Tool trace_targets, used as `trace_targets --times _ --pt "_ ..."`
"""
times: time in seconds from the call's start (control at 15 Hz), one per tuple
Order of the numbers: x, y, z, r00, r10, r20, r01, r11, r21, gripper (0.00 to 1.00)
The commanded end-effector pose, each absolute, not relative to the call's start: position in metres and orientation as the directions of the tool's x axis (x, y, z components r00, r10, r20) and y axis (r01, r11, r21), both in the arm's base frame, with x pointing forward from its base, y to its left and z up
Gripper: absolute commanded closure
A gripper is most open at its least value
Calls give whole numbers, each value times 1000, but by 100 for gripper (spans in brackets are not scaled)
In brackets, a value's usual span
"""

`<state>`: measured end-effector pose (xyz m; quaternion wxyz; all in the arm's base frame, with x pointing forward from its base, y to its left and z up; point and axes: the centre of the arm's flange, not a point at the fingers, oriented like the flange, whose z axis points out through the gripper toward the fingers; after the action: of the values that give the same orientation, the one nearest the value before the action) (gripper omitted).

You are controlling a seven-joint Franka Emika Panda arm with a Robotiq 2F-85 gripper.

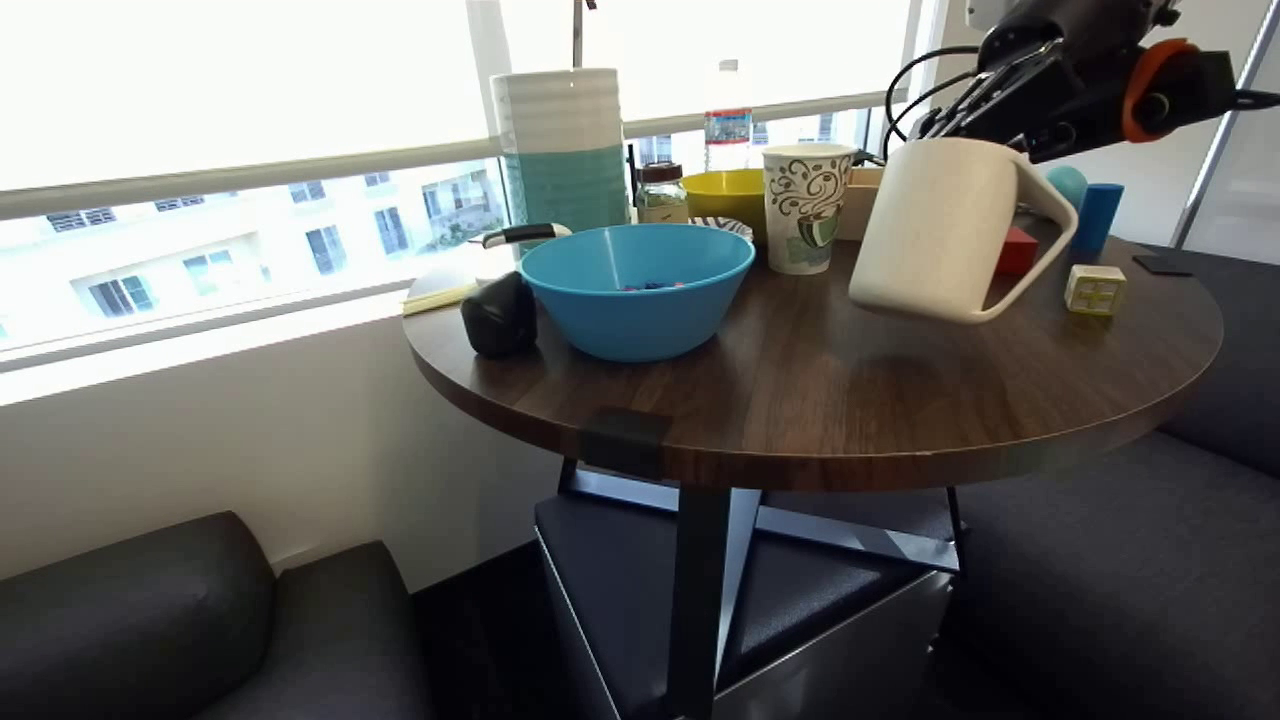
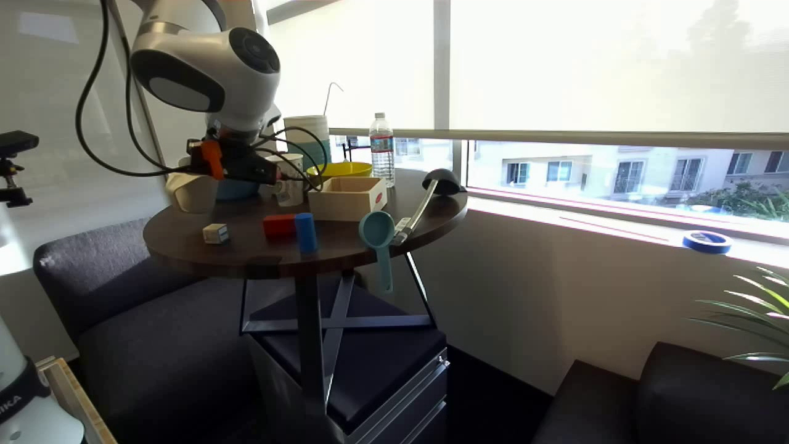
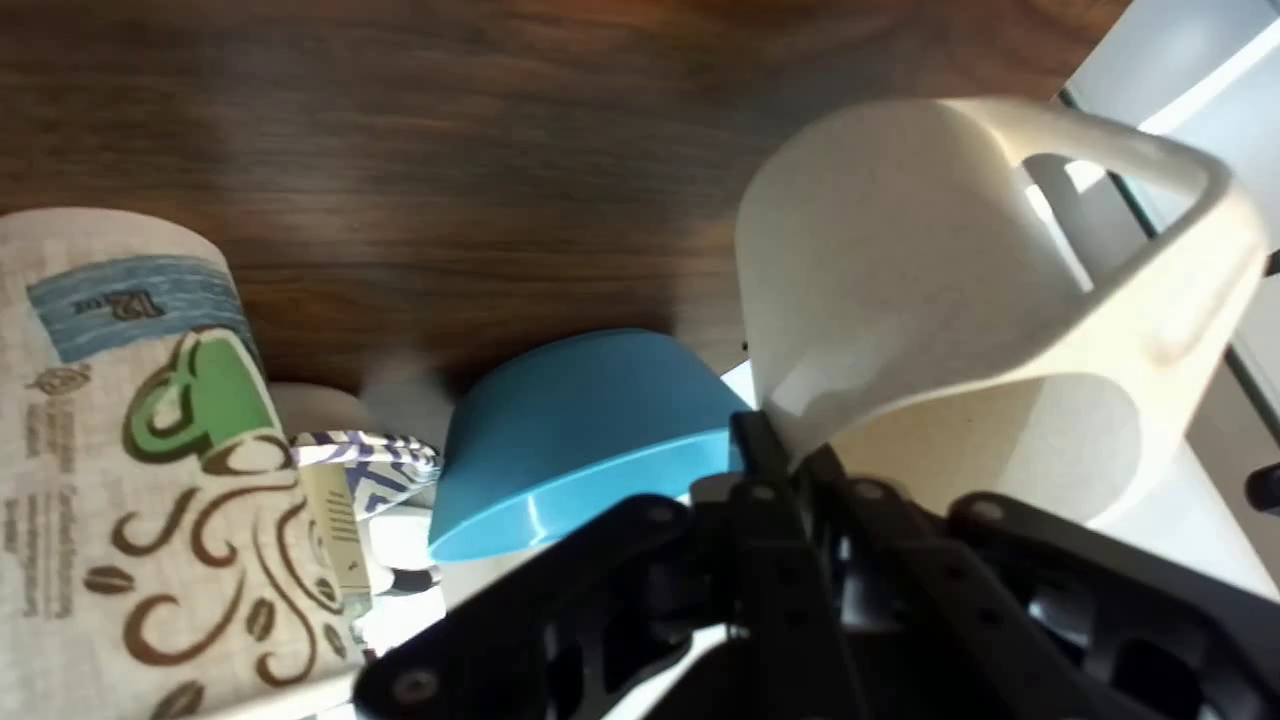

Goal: Flip the mug over on the table

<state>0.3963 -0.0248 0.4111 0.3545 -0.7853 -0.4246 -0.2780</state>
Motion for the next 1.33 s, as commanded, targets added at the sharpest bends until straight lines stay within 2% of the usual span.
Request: trace_targets --times 0.0,0.6,0.87,1.13,1.2,1.27 --pt "408 -22 390 555 360 750 809 -444 -385 99" --pt "416 -19 369 639 188 746 695 -556 -456 99" --pt "415 -27 365 666 175 725 624 -663 -414 99" --pt "415 -27 367 694 168 700 593 -685 -424 99" --pt "415 -27 368 699 169 695 588 -689 -424 93" --pt "414 -27 369 702 168 692 585 -690 -426 68"
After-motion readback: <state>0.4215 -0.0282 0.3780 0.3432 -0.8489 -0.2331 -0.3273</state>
